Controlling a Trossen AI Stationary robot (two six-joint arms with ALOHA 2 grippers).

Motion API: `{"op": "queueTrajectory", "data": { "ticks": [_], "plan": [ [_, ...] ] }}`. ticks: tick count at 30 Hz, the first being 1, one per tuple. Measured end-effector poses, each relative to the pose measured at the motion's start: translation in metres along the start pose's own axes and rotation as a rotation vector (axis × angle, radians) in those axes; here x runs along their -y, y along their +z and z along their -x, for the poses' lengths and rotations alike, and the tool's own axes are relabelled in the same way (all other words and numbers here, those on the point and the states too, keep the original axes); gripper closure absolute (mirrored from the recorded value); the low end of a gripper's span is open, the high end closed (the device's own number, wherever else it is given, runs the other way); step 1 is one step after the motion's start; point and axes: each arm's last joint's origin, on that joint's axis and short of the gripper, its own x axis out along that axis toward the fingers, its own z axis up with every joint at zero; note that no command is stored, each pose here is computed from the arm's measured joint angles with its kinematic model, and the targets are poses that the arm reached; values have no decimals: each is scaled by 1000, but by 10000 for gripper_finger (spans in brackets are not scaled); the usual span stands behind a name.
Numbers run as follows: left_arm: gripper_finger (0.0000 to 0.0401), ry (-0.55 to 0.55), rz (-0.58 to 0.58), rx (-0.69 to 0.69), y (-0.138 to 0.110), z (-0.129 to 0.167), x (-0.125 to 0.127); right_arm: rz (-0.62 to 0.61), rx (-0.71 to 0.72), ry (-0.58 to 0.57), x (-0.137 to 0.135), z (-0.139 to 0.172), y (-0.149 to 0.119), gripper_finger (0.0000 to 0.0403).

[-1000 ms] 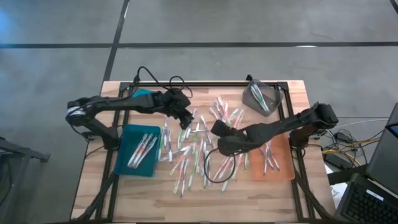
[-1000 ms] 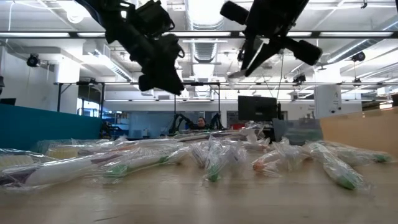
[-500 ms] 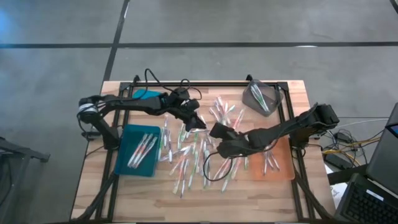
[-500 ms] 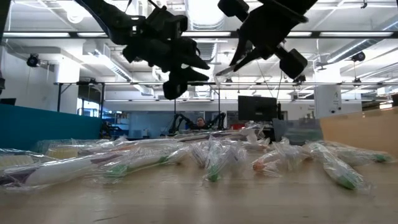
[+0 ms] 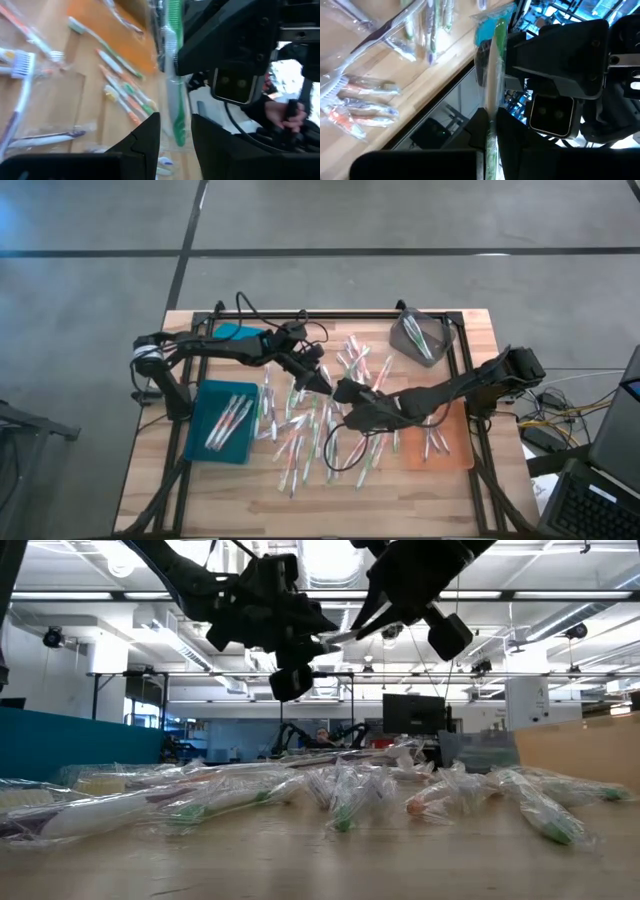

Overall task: Pick & Place Toothbrushes
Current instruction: Put the green toothbrush into the black bin

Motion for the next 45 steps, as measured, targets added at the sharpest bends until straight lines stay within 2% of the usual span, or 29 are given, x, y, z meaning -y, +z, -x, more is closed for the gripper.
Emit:
{"op": "queueTrajectory", "data": {
  "ticks": [14,24,28,33,39,45],
  "plan": [
    [291,-28,2,2,1,-1,3,-57,36,-35,6,-1,1,389],
    [358,-24,13,4,1,0,3,-56,44,-33,6,-2,0,389],
    [367,-24,22,3,1,0,3,-54,44,-32,6,-2,0,387],
    [361,-21,22,7,2,-1,3,-57,47,-31,6,-2,0,352],
    [377,-20,15,15,2,-1,3,-61,48,-30,6,-2,0,303],
    [374,-3,1,35,4,0,3,-81,-47,-65,10,8,-6,277]
  ]
}}
